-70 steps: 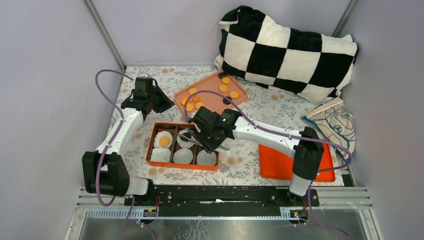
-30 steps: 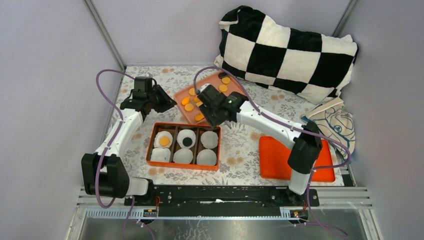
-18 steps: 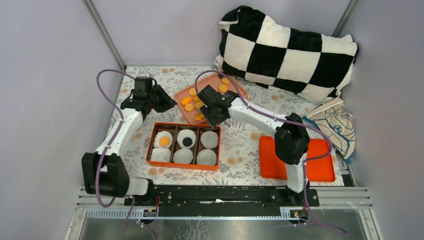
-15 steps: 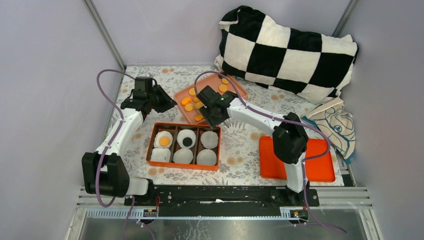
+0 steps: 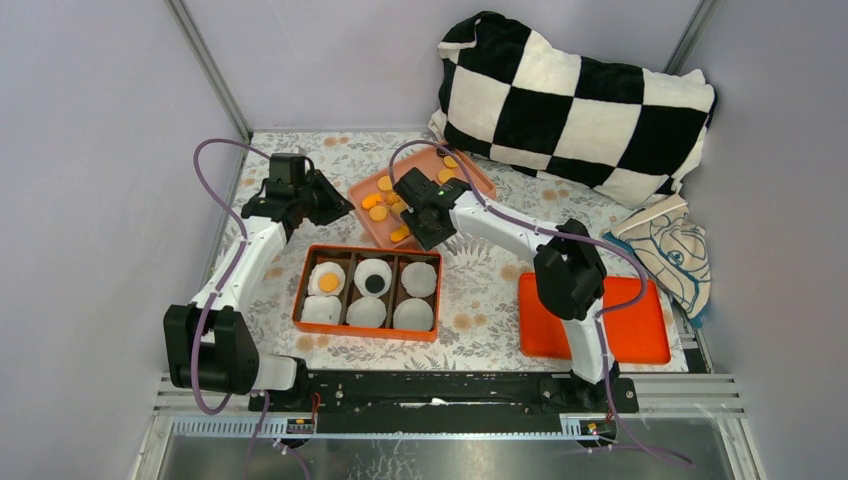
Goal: Pack the cookies
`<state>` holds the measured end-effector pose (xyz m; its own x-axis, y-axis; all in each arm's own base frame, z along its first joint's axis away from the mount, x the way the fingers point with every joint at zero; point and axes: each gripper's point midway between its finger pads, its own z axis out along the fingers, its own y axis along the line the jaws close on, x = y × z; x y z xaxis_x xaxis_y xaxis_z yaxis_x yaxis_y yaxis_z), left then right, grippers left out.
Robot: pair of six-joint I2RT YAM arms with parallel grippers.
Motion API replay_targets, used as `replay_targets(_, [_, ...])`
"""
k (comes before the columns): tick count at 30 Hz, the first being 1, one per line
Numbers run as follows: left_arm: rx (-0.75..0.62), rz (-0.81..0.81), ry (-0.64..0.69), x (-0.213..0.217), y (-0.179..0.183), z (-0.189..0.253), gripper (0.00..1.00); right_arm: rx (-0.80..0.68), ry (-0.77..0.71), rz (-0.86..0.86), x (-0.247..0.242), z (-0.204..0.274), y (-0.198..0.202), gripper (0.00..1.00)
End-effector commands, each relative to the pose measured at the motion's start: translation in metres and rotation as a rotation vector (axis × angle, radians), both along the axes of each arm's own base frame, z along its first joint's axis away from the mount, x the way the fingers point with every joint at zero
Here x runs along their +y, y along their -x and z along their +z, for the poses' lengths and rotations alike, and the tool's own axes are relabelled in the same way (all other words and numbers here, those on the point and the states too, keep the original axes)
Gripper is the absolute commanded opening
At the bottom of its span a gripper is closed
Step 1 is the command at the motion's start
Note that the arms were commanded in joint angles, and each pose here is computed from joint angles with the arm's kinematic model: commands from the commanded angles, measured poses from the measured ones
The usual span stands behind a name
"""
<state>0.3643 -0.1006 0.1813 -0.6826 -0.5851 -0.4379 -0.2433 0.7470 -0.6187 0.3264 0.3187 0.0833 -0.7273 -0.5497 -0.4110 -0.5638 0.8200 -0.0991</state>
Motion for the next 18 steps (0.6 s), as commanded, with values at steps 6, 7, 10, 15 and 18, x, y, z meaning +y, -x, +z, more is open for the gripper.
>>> replay_targets(6, [-0.038,-0.01,-0.001,0.002,0.0,0.008,0.27,-0.163,-0.232,-0.008,-0.003,0.109,0.008,0.09])
replay_targets(7, [-0.038,-0.011,0.001,0.002,0.0,0.008,0.27,-0.155,-0.255,-0.003,-0.006,0.116,0.016,0.09])
replay_targets(10, [-0.036,-0.013,0.006,0.001,0.0,0.008,0.27,-0.119,-0.289,0.004,-0.018,0.127,0.043,0.08])
replay_targets(15, [-0.031,-0.019,0.02,-0.002,0.0,0.006,0.27,-0.003,-0.253,0.042,-0.036,0.108,0.102,0.08])
replay_targets(18, [-0.036,-0.019,0.023,-0.002,0.0,0.007,0.27,0.062,-0.221,0.062,-0.039,0.089,0.14,0.08])
